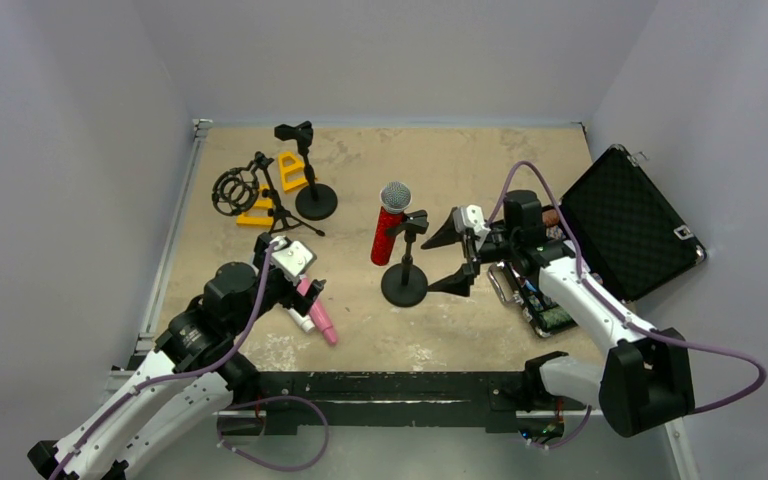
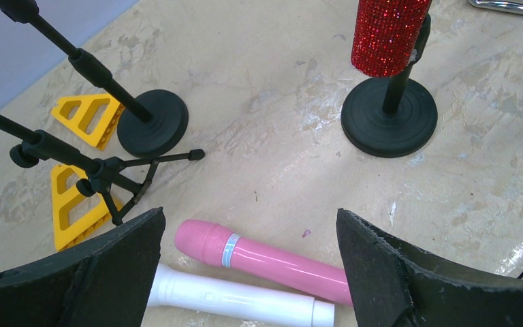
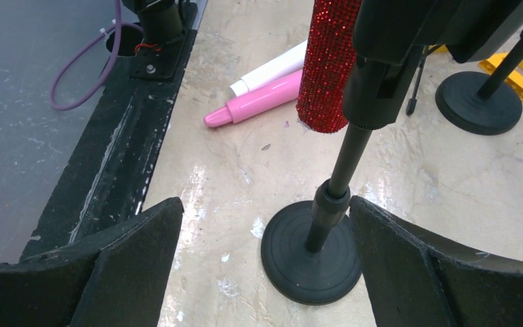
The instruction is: Attach the microphones to the stand
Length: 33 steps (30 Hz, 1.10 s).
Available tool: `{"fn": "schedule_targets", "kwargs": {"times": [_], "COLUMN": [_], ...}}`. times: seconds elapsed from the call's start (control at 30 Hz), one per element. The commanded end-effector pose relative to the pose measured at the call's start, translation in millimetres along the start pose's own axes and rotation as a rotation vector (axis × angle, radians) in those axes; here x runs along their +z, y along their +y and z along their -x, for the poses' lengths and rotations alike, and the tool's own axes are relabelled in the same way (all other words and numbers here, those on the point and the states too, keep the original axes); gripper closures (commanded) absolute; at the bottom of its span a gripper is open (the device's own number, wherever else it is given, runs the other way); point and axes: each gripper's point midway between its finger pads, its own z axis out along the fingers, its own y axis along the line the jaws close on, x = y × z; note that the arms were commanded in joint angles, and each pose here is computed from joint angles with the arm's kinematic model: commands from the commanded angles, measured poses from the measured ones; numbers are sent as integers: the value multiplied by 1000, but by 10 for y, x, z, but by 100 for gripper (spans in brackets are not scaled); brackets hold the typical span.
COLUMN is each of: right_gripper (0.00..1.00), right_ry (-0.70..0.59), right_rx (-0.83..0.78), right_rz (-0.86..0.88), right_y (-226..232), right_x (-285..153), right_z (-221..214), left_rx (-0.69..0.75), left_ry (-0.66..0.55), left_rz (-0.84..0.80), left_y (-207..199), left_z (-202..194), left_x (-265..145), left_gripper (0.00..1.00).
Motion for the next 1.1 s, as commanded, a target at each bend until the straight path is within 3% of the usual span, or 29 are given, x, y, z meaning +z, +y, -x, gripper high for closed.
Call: {"fn": "schedule_targets", "kwargs": {"times": [0.0, 1.07], "right_gripper": [5, 9], "right_ry": [1, 9], "right_rx": [-34, -25], "right_rz": [-1, 16], "right_y": [-29, -121], "right_x": [32, 185], "right_z": [-18, 58], "left_rx": [9, 6], "left_ry": [-21, -24], "left_rz": [14, 13], "left_y": [39, 39], "left_z": [68, 73], "left_x": [0, -1], "left_gripper": [1, 1]}}
